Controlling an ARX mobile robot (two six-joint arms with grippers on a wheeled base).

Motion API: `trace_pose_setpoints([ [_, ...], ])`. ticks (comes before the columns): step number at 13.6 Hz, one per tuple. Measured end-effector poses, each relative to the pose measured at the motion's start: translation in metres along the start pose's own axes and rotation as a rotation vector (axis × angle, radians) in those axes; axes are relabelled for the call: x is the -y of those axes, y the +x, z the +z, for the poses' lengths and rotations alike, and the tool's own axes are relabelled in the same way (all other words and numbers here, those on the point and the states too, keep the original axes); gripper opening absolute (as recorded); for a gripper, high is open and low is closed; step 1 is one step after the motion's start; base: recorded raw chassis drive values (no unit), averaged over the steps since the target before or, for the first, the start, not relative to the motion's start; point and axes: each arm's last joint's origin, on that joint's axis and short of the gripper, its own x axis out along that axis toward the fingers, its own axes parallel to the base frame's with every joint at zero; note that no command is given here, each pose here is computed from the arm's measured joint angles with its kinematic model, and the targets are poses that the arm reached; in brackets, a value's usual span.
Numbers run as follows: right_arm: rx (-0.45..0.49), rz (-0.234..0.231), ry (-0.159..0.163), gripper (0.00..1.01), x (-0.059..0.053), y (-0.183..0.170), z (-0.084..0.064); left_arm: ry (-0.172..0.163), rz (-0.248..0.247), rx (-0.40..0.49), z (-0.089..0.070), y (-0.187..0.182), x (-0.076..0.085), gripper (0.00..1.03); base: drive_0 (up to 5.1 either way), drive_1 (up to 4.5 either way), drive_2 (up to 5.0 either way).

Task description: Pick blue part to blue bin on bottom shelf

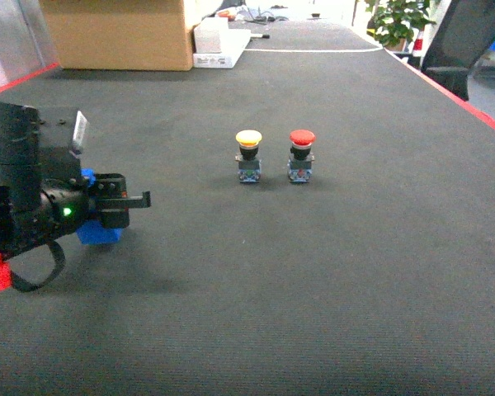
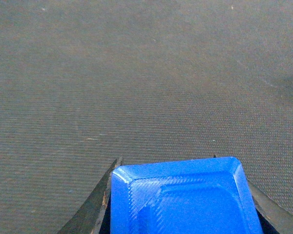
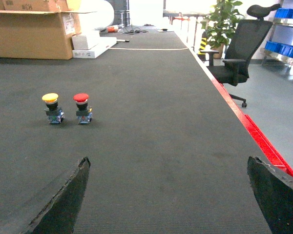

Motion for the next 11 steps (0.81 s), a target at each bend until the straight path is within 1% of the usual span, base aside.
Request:
trace_pose_setpoints([
  [1,0.000,0.000,0.000,0.98,0.000,0.000,0.000,-0.014,-0.004,0.037,0.005,-0.016,-0.005,0.44,0.0,0.00,0.0],
  [2,0.000,0.000,0.000,0.98,0.000,0.000,0.000,-0.037,-0.009,0.086,0.013,-0.038,-0.012,0.44,0.0,0.00,0.0],
  [3,0.000,0.000,0.000,0.98,0.000,0.000,0.000,-0.046,-0.013,0.124,0.021,-0.065,-0.018,0.44,0.0,0.00,0.0],
  [4,0.000,0.000,0.000,0.98,0.000,0.000,0.000,-0.042,-0.018,0.163,0.028,-0.091,-0.022,0.44,0.0,0.00,0.0],
  [5,0.000,0.000,0.000,0.98,0.000,0.000,0.000,-0.028,-0.030,0.181,0.034,-0.116,-0.024,0.44,0.0,0.00,0.0],
  [6,0.000,0.000,0.000,0.98,0.000,0.000,0.000,-0.017,-0.026,0.213,0.040,-0.139,-0.028,0.44,0.0,0.00,0.0],
  [7,0.000,0.000,0.000,0.98,0.000,0.000,0.000,-0.018,-0.019,0.239,0.043,-0.162,-0.030,0.44,0.0,0.00,0.0],
  [8,0.000,0.000,0.000,0.98,0.000,0.000,0.000,-0.018,-0.003,0.261,0.044,-0.186,-0.031,0.44,0.0,0.00,0.0],
  [11,0.000,0.000,0.000,0.98,0.000,0.000,0.000,-0.012,0.001,0.296,0.028,-0.242,-0.030,0.44,0.0,0.00,0.0],
])
